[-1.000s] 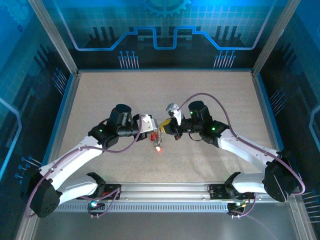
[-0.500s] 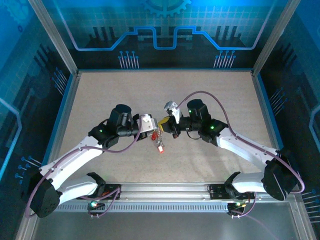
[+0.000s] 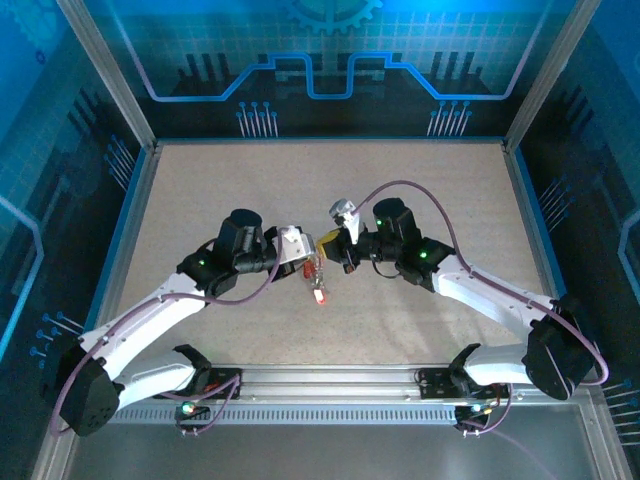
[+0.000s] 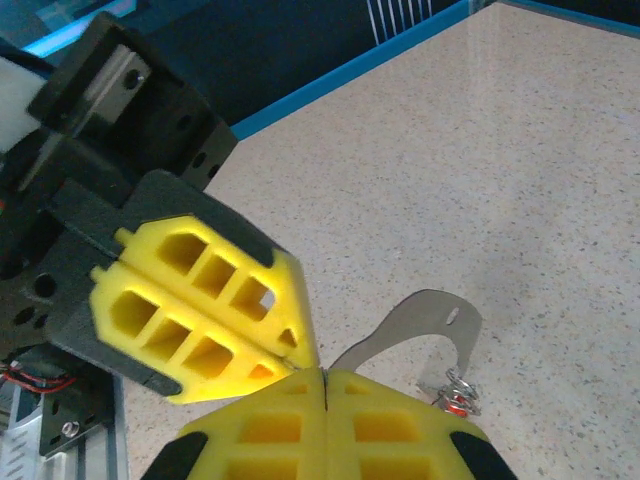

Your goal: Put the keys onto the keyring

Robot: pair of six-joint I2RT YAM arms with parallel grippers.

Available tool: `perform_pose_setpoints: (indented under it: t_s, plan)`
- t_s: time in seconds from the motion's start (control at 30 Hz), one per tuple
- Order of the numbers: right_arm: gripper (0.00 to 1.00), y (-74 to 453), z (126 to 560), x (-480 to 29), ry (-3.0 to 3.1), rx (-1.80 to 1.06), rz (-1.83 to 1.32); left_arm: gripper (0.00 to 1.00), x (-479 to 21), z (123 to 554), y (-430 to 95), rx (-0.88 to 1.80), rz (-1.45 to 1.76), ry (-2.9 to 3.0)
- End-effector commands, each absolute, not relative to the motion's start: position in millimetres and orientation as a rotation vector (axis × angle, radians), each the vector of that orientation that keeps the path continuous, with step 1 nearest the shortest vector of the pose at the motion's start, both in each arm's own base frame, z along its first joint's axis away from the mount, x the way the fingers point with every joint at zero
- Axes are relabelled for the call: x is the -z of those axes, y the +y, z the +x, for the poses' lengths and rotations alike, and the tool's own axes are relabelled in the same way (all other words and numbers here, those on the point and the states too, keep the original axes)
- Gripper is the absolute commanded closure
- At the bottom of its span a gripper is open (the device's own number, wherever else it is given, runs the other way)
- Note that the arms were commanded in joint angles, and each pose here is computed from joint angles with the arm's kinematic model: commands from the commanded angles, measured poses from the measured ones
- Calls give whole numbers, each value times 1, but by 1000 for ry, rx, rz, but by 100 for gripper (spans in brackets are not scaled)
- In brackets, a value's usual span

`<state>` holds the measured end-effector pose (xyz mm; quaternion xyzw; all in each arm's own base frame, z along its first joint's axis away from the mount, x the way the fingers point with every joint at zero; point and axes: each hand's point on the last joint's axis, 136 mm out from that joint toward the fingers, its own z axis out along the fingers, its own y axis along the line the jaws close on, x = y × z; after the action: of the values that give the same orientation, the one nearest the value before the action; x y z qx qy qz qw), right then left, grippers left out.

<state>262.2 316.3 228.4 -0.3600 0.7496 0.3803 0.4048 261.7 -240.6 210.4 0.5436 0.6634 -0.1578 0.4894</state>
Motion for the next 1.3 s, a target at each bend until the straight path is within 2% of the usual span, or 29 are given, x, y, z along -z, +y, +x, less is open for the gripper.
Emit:
perform_pose_setpoints:
  t_s: [0.0,0.57,0.83,1.27]
  plan:
    - [100,320,269,-231,1919,-937,-877,100,-234,257,-248,409,1292,1503]
    - [100,323,267,-228,1945,-1000,-865,100,-238,259,-247,390,1260,1459]
    - [81,316,268,-226,1953,-1031,-847,100,-239,257,-249,405,1246,1425]
    - [64,293,264,-243,1828,-924,-947,100,-241,249,-263,518,1260,1342]
